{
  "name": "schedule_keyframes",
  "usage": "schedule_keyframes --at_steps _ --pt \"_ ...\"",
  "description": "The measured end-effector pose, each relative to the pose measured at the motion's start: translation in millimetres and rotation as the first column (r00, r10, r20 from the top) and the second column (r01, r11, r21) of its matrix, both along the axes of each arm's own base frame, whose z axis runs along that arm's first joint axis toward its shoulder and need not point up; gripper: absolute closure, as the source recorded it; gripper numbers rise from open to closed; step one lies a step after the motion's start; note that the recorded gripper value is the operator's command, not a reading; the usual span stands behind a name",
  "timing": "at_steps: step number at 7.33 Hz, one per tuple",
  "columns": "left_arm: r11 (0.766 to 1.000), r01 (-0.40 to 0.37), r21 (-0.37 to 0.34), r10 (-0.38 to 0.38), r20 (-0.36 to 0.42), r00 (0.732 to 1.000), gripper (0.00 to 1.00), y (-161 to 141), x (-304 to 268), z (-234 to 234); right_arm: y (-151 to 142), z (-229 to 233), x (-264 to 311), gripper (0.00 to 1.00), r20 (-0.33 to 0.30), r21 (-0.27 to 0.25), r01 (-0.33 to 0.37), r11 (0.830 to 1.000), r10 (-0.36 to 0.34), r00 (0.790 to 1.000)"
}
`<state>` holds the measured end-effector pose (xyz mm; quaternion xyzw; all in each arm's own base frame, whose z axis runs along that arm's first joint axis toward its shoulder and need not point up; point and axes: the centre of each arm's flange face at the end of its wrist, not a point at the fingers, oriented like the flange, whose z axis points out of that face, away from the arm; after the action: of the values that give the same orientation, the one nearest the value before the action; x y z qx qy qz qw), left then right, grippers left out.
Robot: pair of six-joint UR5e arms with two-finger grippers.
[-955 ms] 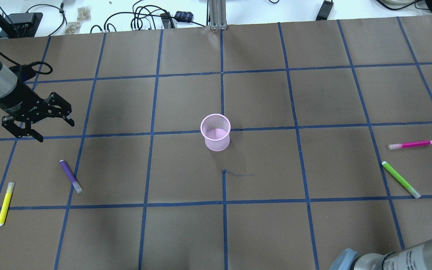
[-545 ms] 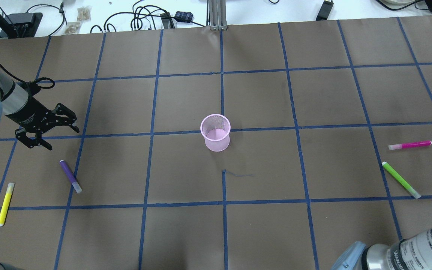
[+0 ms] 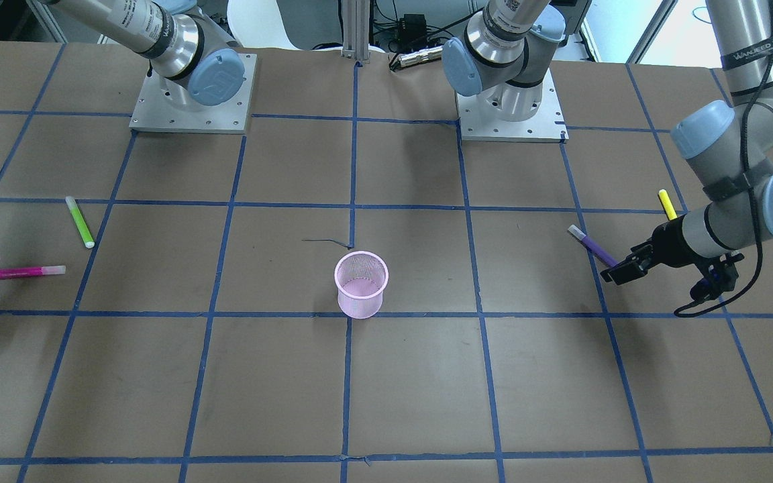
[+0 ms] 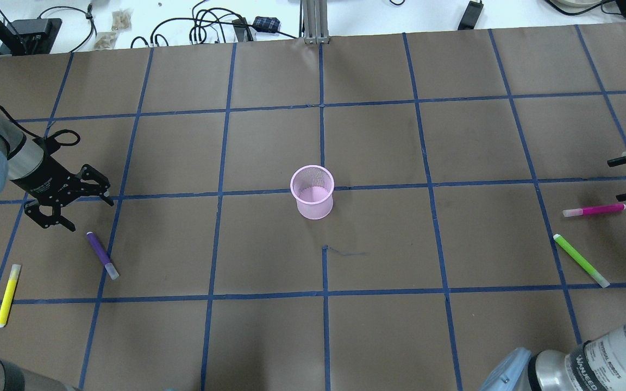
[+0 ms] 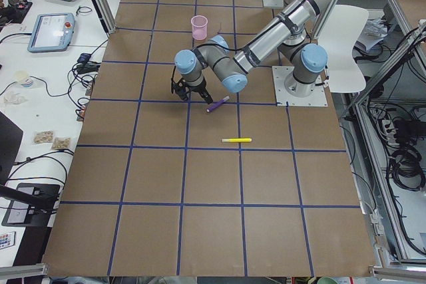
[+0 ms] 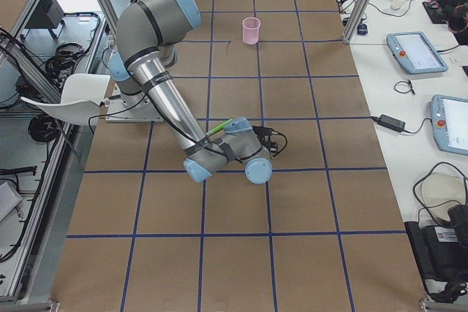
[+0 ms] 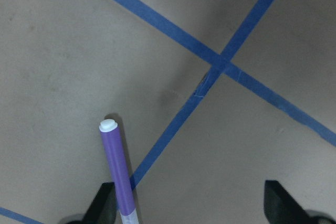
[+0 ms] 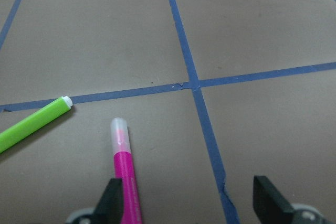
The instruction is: Insert purple and pink pens into pink cup
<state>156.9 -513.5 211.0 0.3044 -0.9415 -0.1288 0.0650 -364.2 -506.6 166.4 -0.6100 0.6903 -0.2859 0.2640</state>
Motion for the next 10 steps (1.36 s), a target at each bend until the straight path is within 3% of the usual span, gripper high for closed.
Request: schedule_keyframes --at_steps 1,2,3,4,5,7,8,9,10 --pt "1.000 -0.016 0.022 0.016 -0.009 1.000 0.05 3 8 -12 5 -4 -2 0.15 -0.013 0.005 -0.029 1.000 0.029 1.000" --pt "0.999 -0.025 0.043 0.026 -0.017 1.000 0.14 4 11 -23 8 -7 -4 0.17 -0.028 0.008 -0.055 0.998 0.055 0.998" --pt "0.998 -0.029 0.060 0.030 -0.025 0.999 0.24 5 13 -32 9 -12 -6 0.25 -0.041 0.016 -0.077 0.997 0.078 0.996" --pt "0.997 -0.028 0.076 0.031 -0.034 0.999 0.28 6 13 -39 11 -24 -10 0.33 -0.043 0.027 -0.100 0.995 0.101 0.994" --pt "0.996 -0.026 0.086 0.029 -0.040 0.999 0.35 6 13 -44 12 -35 -12 0.48 -0.038 0.029 -0.114 0.993 0.115 0.993" --pt "0.995 -0.014 0.100 0.017 -0.032 0.999 0.35 7 15 -48 13 -41 -15 0.71 -0.033 0.029 -0.120 0.992 0.121 0.992" --pt "0.994 -0.007 0.108 0.008 -0.017 1.000 0.41 7 17 -47 14 -41 -16 0.75 -0.033 0.029 -0.119 0.992 0.120 0.992" --pt "0.994 -0.003 0.113 0.004 -0.011 1.000 0.59 7 18 -48 15 -42 -17 0.81 -0.032 0.029 -0.116 0.993 0.117 0.993" --pt "0.993 -0.002 0.117 0.003 -0.011 1.000 0.62 8 18 -50 17 -42 -19 0.86 -0.030 0.029 -0.111 0.993 0.112 0.993"
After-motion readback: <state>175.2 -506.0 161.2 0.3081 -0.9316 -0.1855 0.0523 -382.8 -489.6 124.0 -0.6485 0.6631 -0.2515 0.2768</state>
